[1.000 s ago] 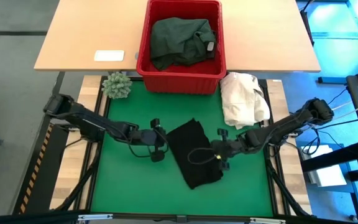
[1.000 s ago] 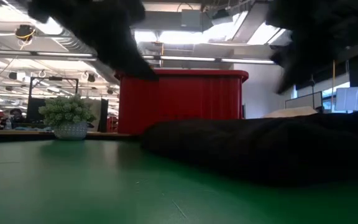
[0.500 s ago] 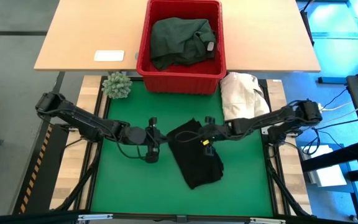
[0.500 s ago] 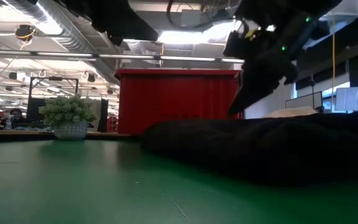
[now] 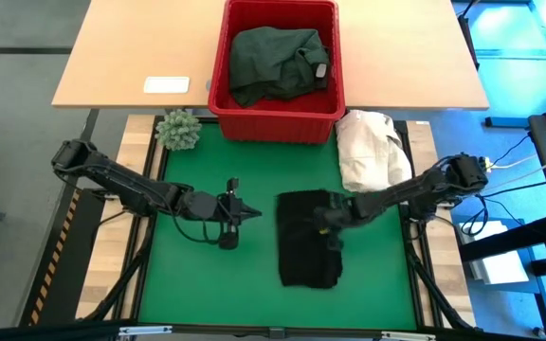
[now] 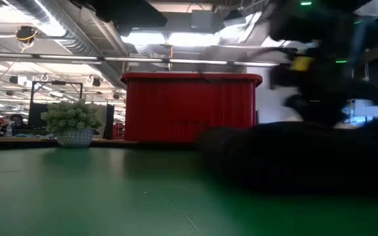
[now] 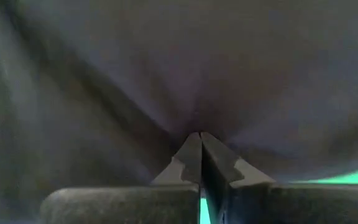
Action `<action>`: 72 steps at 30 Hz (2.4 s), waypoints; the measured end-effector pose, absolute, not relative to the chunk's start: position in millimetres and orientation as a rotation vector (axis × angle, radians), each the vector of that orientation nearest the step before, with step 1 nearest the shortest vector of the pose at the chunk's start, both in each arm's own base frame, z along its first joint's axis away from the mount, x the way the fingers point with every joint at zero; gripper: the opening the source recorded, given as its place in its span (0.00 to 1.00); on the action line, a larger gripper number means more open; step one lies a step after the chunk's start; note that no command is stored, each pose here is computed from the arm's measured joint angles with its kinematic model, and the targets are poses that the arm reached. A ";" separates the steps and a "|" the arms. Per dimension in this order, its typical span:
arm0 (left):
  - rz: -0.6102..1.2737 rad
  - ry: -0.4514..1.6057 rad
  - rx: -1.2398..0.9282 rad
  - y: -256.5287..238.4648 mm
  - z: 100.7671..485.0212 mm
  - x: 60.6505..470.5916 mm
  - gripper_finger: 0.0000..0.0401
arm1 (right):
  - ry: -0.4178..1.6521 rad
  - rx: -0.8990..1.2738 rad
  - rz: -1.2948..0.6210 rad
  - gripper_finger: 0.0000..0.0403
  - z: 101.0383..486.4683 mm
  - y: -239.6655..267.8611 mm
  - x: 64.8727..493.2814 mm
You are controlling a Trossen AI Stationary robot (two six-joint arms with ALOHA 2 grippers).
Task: Fold laundry
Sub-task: Move the folded black shirt to the bottom right of the table
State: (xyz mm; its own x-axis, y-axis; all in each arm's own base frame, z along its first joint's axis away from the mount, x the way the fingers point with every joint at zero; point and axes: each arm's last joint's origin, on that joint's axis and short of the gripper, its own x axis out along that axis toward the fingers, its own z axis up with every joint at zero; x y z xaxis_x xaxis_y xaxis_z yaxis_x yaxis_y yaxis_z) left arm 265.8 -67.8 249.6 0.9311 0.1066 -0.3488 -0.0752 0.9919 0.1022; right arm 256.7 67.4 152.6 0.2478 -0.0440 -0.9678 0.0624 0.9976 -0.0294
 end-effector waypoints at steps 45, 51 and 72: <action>0.150 0.405 0.089 -64.7 244.2 265.2 0.00 | 1.120 0.223 0.130 0.00 208.1 134.3 212.3; 0.156 0.416 0.048 -65.7 239.8 267.7 0.00 | 0.853 0.198 0.124 0.00 213.5 135.6 241.7; 0.158 0.417 -0.053 -77.3 235.2 267.4 0.00 | 1.399 0.292 0.182 0.00 139.4 160.3 232.6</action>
